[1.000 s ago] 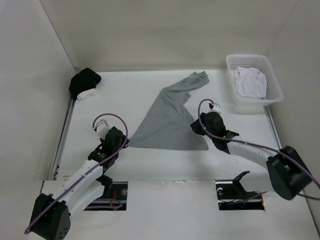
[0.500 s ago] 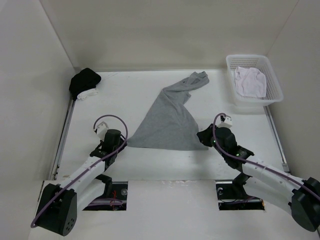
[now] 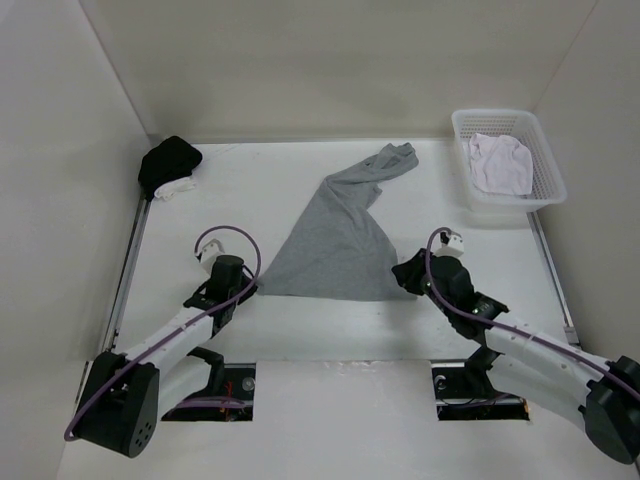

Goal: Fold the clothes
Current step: Flatten the tank top out

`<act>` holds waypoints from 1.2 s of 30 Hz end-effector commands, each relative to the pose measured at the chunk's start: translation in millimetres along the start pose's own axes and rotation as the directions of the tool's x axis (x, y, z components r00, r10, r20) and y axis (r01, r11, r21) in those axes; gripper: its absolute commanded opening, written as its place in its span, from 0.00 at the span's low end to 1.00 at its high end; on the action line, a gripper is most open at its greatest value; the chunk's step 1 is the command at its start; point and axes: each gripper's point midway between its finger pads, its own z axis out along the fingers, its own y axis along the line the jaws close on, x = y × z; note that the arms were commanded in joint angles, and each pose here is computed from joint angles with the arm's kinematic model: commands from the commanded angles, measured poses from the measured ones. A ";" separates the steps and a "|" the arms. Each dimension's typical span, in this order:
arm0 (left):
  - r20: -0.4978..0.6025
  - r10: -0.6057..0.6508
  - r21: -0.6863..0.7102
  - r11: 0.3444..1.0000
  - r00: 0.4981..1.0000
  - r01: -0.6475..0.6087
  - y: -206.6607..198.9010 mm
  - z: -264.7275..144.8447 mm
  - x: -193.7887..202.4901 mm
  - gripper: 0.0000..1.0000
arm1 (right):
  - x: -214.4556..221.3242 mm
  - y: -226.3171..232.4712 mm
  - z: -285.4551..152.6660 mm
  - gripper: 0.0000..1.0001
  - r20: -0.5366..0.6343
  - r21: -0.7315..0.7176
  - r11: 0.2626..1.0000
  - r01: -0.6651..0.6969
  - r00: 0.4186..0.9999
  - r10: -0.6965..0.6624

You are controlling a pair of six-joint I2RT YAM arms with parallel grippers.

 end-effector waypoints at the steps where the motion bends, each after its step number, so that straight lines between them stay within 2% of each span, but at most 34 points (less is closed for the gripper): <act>1: -0.056 0.029 -0.004 1.000 0.998 -0.030 2.5 -2.1 10.3 0.14 | -12.2 11.4 -4.6 0.29 0.045 -0.035 0.999 -0.015 0.999 0.017; 5: -0.050 0.017 0.020 1.000 0.999 -0.016 -1.3 -4.4 6.7 0.06 | -10.7 6.2 -5.1 0.40 0.046 -0.026 1.000 -0.018 0.999 0.019; 10: 0.063 -0.025 0.152 0.988 0.998 0.015 -37.1 -36.4 -33.7 0.03 | 2.3 -24.8 -2.7 0.48 0.006 0.101 0.994 -0.032 0.999 0.031; 14: 0.154 -0.017 0.156 0.988 0.988 -0.007 -42.2 -57.9 -62.0 0.03 | 13.2 -51.1 -5.6 0.48 -0.023 0.228 0.973 -0.018 0.999 0.024; 18: 0.160 -0.024 0.136 0.991 0.987 0.003 -32.5 -58.3 -62.6 0.03 | 23.6 -57.7 -6.7 0.48 -0.054 0.281 0.960 -0.016 0.998 0.032; 24: 0.169 -0.023 0.152 0.988 0.985 -0.002 -29.8 -59.5 -62.6 0.03 | 34.4 -64.5 -11.9 0.44 -0.096 0.348 0.938 0.003 0.995 0.033; 30: 0.211 -0.024 0.159 0.987 0.977 -0.010 -27.3 -65.1 -71.6 0.02 | 45.2 -60.4 -14.0 0.44 -0.137 0.366 0.930 0.012 0.990 0.041; 36: 0.176 -0.033 0.200 0.980 0.984 -0.003 -33.9 -61.1 -64.4 0.02 | 52.1 -59.6 -12.3 0.39 -0.162 0.376 0.926 0.001 0.985 0.065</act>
